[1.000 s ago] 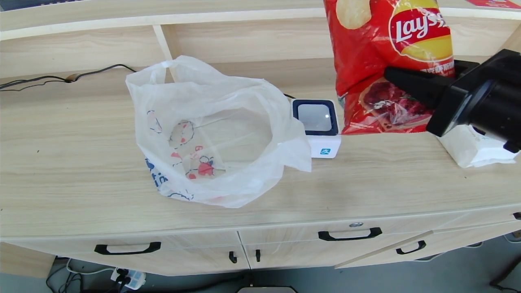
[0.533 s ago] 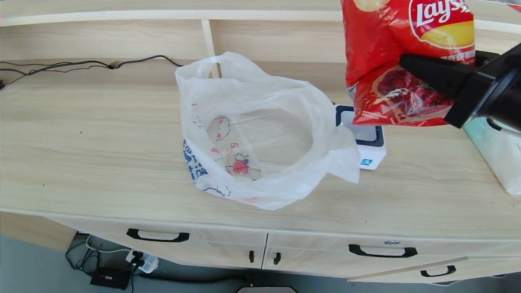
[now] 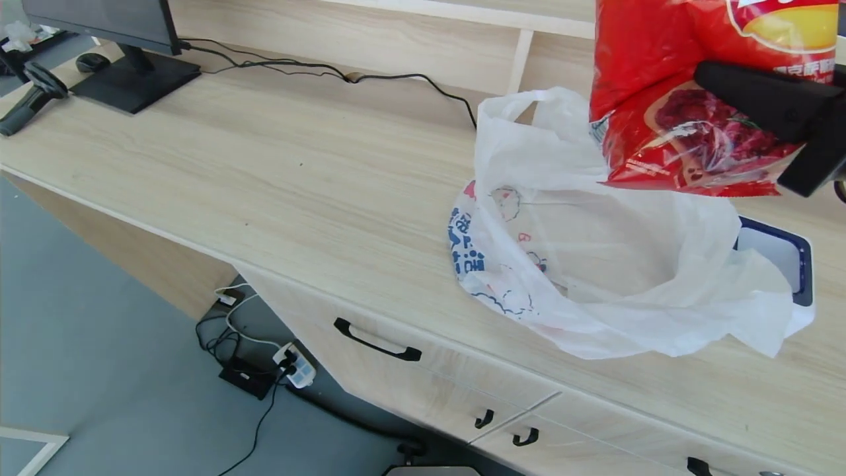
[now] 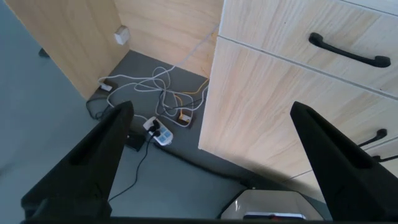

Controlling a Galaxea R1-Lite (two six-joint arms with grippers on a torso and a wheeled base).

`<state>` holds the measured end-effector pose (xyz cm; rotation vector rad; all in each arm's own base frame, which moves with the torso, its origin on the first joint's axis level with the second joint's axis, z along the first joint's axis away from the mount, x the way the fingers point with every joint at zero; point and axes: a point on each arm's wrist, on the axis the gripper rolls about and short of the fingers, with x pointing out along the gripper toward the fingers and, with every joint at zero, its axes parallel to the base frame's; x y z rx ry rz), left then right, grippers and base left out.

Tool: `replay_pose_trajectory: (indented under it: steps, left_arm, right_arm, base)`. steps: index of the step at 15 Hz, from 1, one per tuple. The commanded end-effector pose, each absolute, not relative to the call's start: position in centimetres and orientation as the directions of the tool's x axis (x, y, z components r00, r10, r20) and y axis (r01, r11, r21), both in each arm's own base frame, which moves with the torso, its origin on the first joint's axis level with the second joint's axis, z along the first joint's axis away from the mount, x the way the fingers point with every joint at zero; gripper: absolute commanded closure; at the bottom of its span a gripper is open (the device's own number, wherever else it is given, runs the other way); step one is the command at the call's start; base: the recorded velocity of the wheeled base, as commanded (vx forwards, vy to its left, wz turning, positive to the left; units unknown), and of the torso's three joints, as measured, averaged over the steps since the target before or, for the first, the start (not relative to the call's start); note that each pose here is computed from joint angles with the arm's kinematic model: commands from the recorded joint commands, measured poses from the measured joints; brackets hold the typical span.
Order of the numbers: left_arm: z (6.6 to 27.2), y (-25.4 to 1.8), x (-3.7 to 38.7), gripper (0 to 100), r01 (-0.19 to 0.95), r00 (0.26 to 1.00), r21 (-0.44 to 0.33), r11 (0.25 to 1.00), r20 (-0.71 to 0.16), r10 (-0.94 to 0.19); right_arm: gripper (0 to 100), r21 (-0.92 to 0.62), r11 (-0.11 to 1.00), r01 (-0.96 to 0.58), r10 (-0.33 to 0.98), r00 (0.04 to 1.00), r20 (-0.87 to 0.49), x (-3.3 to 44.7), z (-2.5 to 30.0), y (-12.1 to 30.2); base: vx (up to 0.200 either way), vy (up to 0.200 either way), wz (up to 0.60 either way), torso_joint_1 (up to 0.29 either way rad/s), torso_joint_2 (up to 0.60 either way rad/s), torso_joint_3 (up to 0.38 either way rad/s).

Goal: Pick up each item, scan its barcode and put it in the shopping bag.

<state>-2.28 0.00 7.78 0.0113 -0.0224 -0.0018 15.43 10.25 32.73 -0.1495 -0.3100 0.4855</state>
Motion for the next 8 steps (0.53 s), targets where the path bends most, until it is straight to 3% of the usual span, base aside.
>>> replay_pose_trajectory:
  steps: [1,4,8]
  left_arm:
    - [7.8,0.0,-2.3,0,0.001,1.000,0.011,1.000,0.021,-0.002]
    - [7.8,0.0,-2.3,0,0.001,1.000,0.008,1.000,0.021,-0.002]
    - [7.8,0.0,-2.3,0,0.001,1.000,0.006,1.000,0.023,-0.002]
  right_arm:
    - [100,-0.159,0.874,-0.459,0.484,0.849,0.210,16.4,31.6,10.9]
    - [100,-0.014,0.880,-0.474,0.470,0.868,0.161,17.9,30.6,11.2]
    - [100,0.041,0.881,-0.471,0.467,0.880,0.086,19.9,28.5,12.2]
  base:
    - [0.000,0.000,0.00,0.000,0.00,0.000]
    - [0.000,0.000,0.00,0.000,0.00,0.000]
    - [0.000,0.000,0.00,0.000,0.00,0.000]
